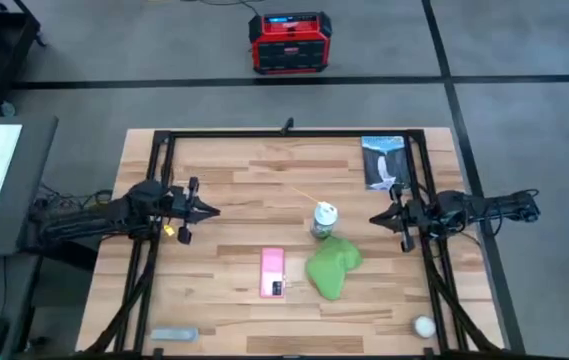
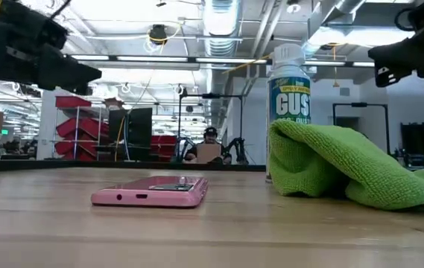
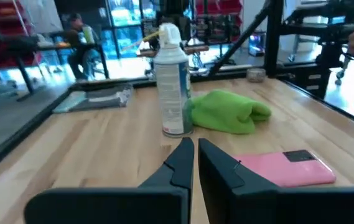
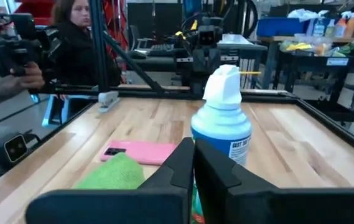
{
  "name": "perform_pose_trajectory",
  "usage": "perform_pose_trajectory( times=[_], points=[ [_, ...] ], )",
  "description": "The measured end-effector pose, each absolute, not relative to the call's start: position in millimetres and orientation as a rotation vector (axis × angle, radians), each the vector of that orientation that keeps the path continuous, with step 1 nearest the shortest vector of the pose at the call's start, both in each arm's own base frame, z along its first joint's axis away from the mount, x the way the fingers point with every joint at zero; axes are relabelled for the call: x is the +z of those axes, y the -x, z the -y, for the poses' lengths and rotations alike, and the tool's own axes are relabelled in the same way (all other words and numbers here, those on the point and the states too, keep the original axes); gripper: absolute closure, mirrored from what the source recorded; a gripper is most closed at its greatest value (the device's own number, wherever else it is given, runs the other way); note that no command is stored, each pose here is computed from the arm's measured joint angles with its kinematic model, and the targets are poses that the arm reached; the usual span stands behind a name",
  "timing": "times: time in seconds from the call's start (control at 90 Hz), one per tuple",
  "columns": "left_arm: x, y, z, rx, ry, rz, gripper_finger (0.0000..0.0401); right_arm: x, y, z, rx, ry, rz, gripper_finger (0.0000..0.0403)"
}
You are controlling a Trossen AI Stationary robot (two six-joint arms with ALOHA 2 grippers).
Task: Apply microfiber cloth
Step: Return to Home Position
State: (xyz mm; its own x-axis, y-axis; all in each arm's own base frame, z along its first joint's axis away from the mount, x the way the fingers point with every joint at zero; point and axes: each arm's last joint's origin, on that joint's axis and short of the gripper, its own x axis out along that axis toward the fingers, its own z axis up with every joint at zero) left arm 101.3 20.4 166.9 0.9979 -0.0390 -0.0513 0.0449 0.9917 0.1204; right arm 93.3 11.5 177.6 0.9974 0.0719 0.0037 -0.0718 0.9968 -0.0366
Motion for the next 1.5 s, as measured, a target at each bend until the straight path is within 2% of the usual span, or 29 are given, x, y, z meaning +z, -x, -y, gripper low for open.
perform_pose_trajectory(
  times=[0.2, 0.567, 0.978, 1.267, 1.5],
  points=[
    [172.3, -95.8, -18.4, -0.045, -0.157, 0.035, 0.0401, 164.4, -100.1, -6.3, 0.047, 0.019, -0.020, 0.0403],
    [157.0, -105.1, -22.1, -0.019, -0.075, -0.114, 0.0401, 154.8, -106.4, 5.9, -0.030, -0.006, -0.134, 0.0403],
    [156.7, -105.4, -21.5, -0.023, -0.040, -0.113, 0.0401, 160.2, -107.4, 6.2, -0.004, -0.011, -0.075, 0.0403],
    [189.6, -98.1, -15.7, -0.063, -0.137, -0.014, 0.0401, 155.4, -107.0, 7.1, -0.025, -0.035, -0.124, 0.0403],
    [185.8, -88.1, -11.6, -0.062, -0.129, -0.045, 0.0401, 153.8, -106.7, 7.4, -0.038, -0.012, -0.141, 0.0403]
  ],
)
